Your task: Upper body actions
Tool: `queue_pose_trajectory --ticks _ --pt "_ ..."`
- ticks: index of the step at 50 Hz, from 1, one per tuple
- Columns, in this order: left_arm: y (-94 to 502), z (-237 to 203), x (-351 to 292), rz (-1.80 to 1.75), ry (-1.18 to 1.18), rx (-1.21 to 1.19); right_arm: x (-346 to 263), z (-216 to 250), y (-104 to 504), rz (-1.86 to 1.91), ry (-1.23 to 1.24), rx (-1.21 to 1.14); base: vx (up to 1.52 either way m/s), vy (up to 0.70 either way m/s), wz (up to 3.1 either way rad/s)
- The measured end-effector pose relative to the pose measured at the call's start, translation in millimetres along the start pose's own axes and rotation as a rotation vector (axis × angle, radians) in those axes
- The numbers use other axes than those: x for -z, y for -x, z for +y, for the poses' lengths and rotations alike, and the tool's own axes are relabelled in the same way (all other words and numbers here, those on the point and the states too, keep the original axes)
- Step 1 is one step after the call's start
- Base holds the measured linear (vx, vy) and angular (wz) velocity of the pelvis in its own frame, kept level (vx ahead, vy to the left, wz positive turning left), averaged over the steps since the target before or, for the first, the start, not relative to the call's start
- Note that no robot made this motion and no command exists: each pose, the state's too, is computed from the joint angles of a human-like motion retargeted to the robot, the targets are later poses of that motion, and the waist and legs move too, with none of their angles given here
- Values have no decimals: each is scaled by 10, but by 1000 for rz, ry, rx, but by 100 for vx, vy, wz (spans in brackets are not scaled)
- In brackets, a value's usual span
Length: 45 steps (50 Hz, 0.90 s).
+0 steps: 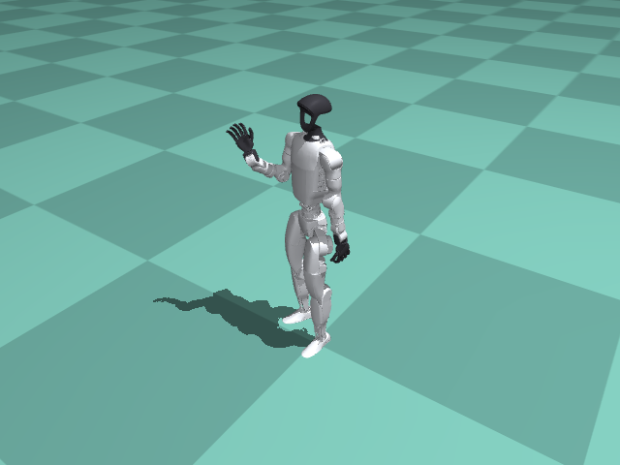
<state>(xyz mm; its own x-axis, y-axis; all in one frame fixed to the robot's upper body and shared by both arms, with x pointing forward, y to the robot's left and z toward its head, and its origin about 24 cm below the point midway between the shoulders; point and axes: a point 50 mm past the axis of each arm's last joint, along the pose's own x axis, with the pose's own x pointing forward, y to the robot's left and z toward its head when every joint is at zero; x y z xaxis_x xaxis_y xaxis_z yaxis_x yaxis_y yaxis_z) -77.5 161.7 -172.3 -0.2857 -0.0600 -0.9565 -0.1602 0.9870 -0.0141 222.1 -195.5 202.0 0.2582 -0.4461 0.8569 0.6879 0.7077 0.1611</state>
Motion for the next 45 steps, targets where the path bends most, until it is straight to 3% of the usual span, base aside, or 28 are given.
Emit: queue_pose_trajectory --ticks 7,14,18,28,33,40,45 --pt "3 39 4 2 -19 -6 -133 525 -57 -127 16 -336 0 0 3" --pt "-4 -14 32 0 40 10 554 1181 47 103 325 -793 -2 7 19" --pt "1 -16 -35 -18 35 9 744 1259 117 206 379 -912 0 -3 -7" --pt "1 -21 -30 -18 44 17 551 975 99 94 322 -730 1 -1 9" --pt "4 -17 -50 -25 38 12 494 598 249 29 306 -638 1 -3 4" --pt "6 10 -64 -29 15 4 644 -27 1091 138 370 -623 1 -7 -2" --pt "3 2 -44 -26 16 4 866 -506 2063 543 474 -857 0 -1 1"
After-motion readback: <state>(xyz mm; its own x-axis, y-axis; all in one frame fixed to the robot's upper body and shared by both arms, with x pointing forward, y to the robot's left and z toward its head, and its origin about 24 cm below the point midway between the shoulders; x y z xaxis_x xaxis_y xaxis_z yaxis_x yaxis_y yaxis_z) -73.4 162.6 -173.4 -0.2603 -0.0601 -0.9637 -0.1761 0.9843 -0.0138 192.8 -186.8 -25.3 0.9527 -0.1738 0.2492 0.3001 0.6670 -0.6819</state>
